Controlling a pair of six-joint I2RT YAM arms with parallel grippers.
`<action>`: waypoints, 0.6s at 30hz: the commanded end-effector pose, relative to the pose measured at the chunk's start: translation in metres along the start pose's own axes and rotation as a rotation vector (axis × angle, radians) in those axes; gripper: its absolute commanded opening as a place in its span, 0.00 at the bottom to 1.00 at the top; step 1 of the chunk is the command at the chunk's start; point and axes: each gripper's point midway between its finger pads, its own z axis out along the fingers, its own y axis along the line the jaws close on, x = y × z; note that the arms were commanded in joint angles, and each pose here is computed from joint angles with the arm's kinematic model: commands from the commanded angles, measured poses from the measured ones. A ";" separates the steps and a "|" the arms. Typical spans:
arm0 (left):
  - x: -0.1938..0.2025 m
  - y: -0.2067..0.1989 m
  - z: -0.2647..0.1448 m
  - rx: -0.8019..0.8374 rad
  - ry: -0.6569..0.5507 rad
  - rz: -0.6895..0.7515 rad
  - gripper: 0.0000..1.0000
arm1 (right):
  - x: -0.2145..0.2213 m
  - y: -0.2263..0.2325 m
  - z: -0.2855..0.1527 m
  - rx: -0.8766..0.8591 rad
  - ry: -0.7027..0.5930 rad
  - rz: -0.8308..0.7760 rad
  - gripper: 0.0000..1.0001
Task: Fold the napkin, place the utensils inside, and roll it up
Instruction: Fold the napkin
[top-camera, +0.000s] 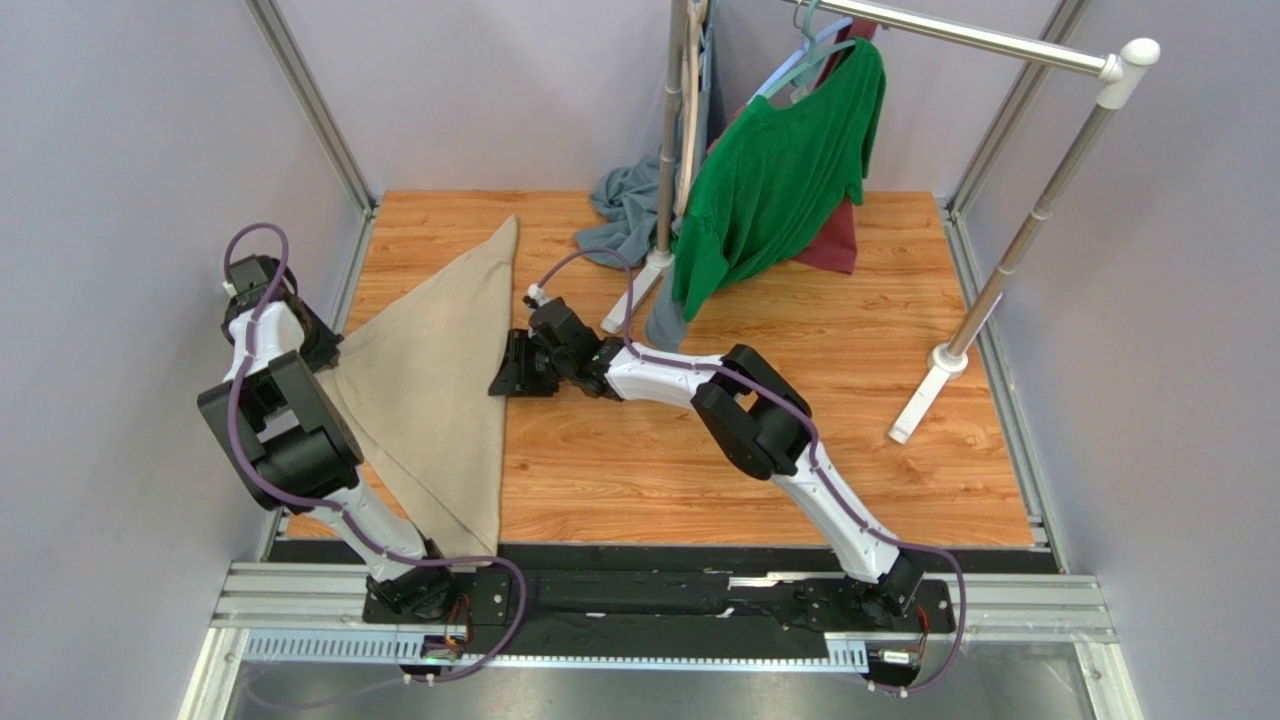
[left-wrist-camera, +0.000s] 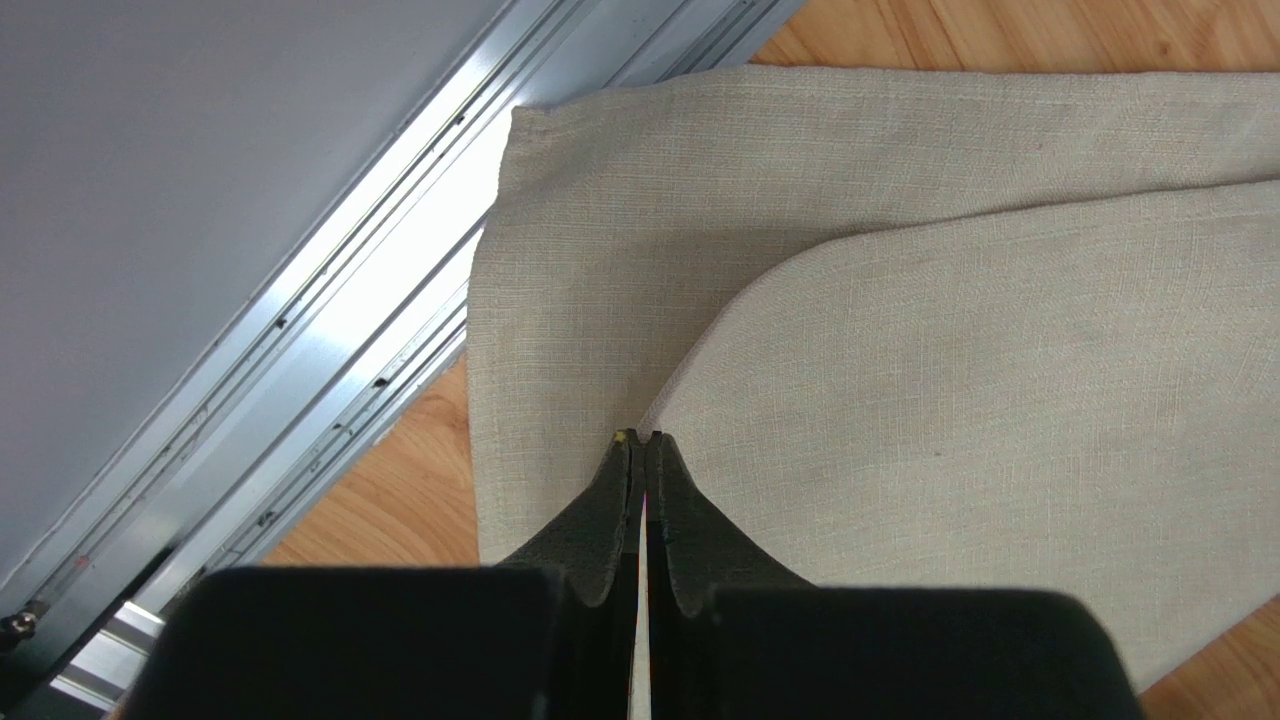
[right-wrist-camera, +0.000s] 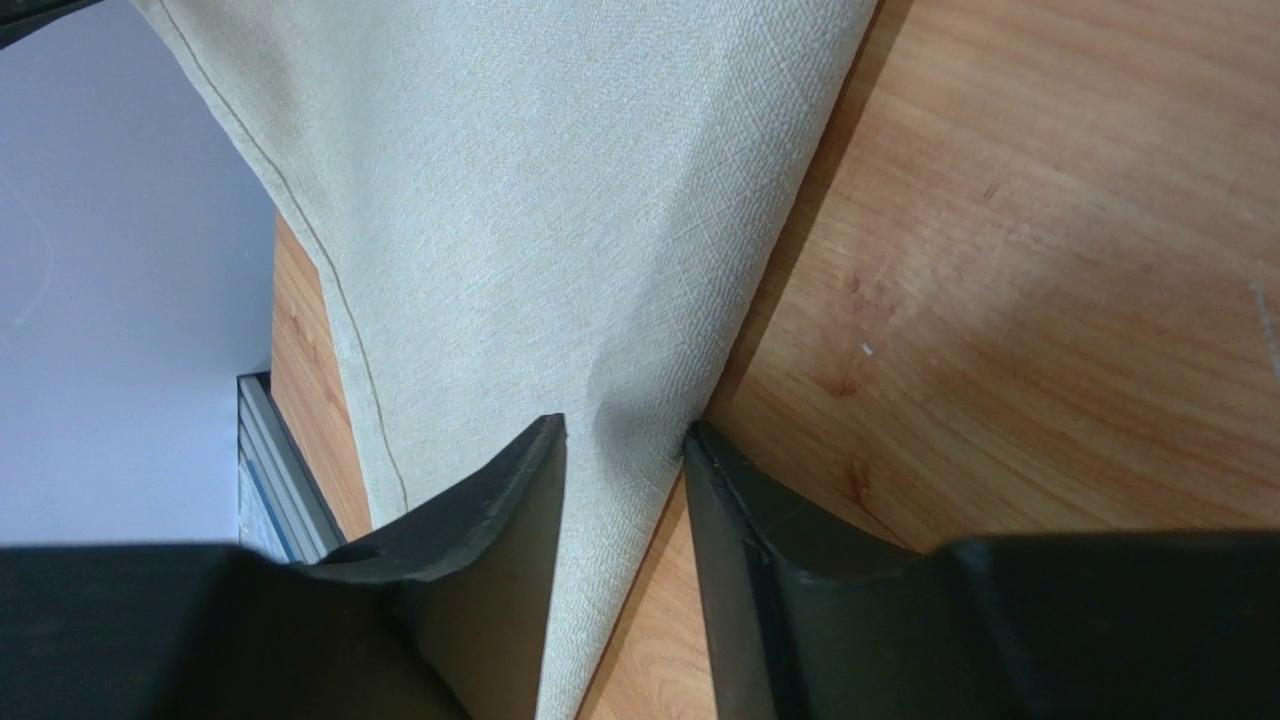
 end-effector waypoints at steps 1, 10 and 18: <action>-0.022 -0.006 -0.011 0.036 -0.056 -0.007 0.00 | 0.019 -0.039 0.015 0.146 0.027 0.030 0.34; -0.019 -0.014 -0.014 0.063 -0.049 -0.004 0.00 | 0.000 -0.041 0.010 0.187 -0.021 0.019 0.00; 0.011 -0.078 -0.025 0.179 -0.010 0.069 0.00 | -0.036 -0.076 -0.026 0.263 -0.068 -0.019 0.00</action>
